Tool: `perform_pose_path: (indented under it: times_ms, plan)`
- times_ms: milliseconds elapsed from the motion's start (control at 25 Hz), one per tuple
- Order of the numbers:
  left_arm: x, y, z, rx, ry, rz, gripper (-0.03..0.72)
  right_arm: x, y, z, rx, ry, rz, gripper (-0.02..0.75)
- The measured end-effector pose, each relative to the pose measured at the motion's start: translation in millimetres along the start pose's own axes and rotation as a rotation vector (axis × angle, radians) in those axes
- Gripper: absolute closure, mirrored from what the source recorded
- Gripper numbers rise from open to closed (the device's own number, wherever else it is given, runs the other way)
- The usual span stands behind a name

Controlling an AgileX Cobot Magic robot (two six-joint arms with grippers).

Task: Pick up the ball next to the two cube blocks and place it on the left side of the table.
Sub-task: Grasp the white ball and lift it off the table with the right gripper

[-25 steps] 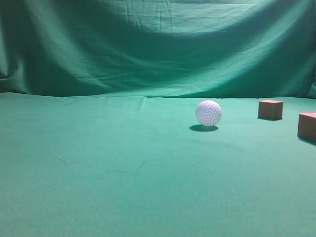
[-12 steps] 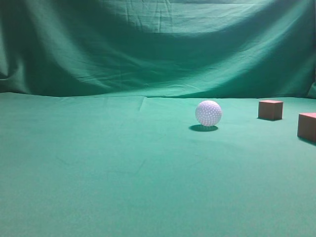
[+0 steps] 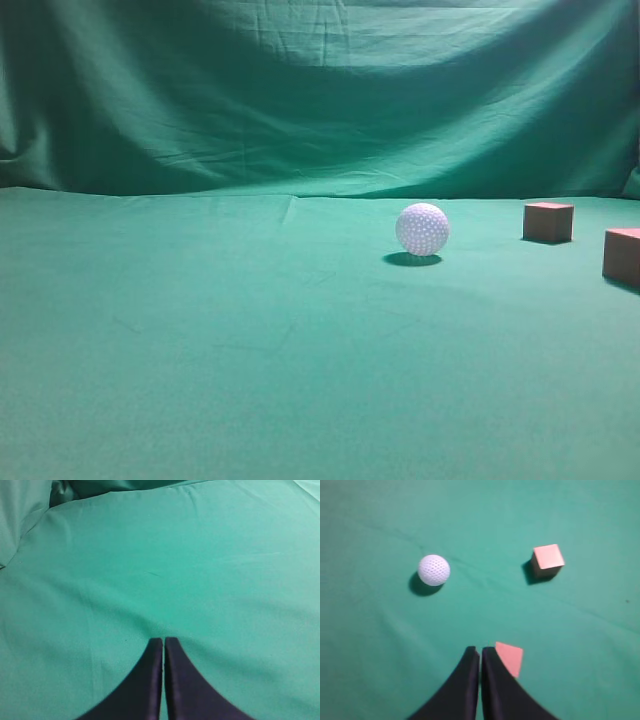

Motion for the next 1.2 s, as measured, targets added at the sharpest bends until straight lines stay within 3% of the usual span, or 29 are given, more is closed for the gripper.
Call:
perform_pose_path:
  times_ms: [80,120,160,320,520,600,800,880,1000,1120,1200]
  plan:
    - [0,0,0.0,0.000,0.000,0.000,0.688,9,21,10,0.029,-0.033,0.042,0.738]
    - [0,0,0.0,0.000,0.000,0.000,0.688,13,32,15,0.040,-0.047,0.061,0.690]
    - [0,0,0.0,0.000,0.000,0.000,0.688,17,44,17,0.045,-0.056,0.074,0.690]
    - [0,0,0.0,0.000,0.000,0.000,0.688,23,92,24,0.073,-0.020,0.130,0.489]
    - [0,0,0.0,0.000,0.000,0.000,0.688,24,137,31,0.125,0.055,0.202,0.165]
    - [0,0,0.0,0.000,0.000,0.000,0.688,26,152,33,0.145,0.044,0.217,0.106]
    - [0,0,0.0,0.000,0.000,0.000,0.688,29,184,34,0.160,0.001,0.227,0.121]
    - [0,0,0.0,0.000,0.000,0.000,0.688,26,198,33,0.160,-0.010,0.244,0.200]
    - [0,0,0.0,0.000,0.000,0.000,0.688,22,212,32,0.162,-0.014,0.267,0.184]
    - [0,0,0.0,0.000,0.000,0.000,0.688,27,217,32,0.161,-0.017,0.255,0.291]
    - [0,0,0.0,0.000,0.000,0.000,0.688,32,218,33,0.167,-0.020,0.254,0.404]
Point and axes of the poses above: a point on each arm's last joint axis where the gripper is mounted, y pointing out along that axis toward the gripper, z along the wrist's bending axis when the last joint is at zero, x = y × z, the point moved 8 cm from there along y, pointing out along that axis toward the gripper, and after that the axes turned 3 degrees about y, right-handed, at the moved point
